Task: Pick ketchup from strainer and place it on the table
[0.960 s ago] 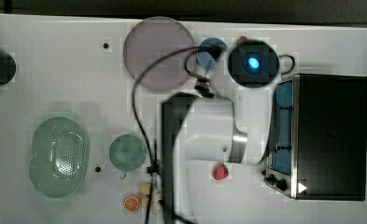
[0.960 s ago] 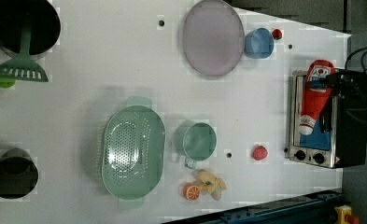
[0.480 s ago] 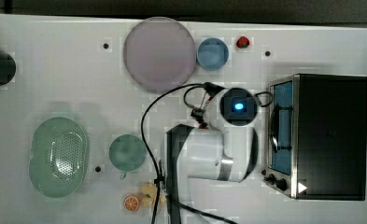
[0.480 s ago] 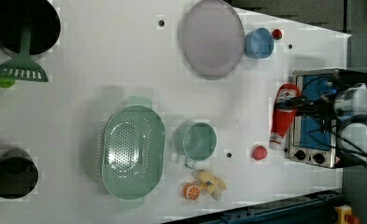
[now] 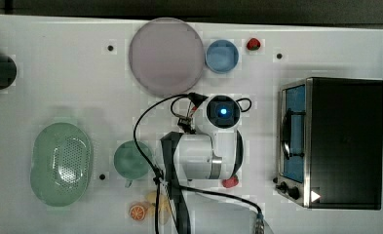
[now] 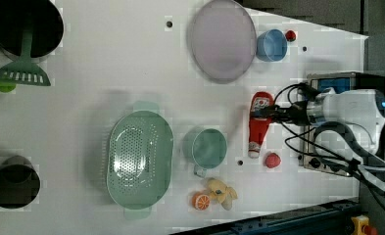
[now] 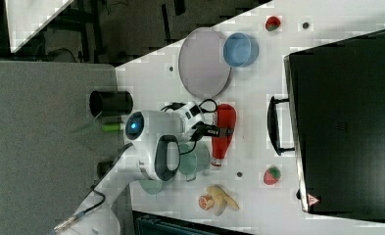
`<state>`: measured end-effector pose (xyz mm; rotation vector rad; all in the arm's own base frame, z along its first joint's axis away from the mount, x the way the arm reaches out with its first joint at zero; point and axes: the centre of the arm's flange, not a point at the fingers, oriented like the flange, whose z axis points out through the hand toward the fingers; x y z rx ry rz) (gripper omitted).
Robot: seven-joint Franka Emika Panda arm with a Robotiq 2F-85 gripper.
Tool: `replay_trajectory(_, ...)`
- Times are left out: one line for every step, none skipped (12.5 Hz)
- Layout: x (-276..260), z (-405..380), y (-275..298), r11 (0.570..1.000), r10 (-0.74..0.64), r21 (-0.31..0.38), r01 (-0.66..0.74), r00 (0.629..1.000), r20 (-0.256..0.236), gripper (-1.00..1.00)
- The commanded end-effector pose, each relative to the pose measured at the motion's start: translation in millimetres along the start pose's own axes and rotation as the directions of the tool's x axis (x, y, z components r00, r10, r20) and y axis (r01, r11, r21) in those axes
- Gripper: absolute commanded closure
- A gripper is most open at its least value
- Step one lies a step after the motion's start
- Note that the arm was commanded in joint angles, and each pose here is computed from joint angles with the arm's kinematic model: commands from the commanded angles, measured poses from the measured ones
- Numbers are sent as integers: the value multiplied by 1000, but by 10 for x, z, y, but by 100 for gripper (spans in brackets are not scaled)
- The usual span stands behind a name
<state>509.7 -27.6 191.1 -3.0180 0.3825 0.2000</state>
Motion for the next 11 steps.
replay_trajectory(74, -15, 140, 1000, 13, 4, -13, 1000, -19, -19)
replay_trajectory(77, 25, 165, 1000, 19, 6, -19, 1000, -13, -38)
replay_trajectory(76, 32, 163, 1000, 19, 6, -19, 1000, -11, -59)
replay_trajectory(78, 11, 159, 1000, 17, 4, -17, 1000, -12, -80)
replay_trajectory(95, -56, 161, 1000, 18, 1, -18, 1000, -23, -98)
replay_trajectory(135, -197, 144, 1000, 15, -3, -15, 999, -48, -100)
replay_trajectory(197, -408, 103, 1000, 9, -7, -9, 996, -88, -100)
replay_trajectory(271, -682, 53, 1000, 1, -13, -3, 990, -138, -100)
replay_trajectory(326, -973, 10, 1000, -5, -23, 1, 984, -176, -100)
replay_trajectory(370, -1292, -40, 999, -7, -34, 0, 978, -209, -100)
replay_trajectory(394, -1622, -80, 999, 12, -43, -23, 972, -234, -100)
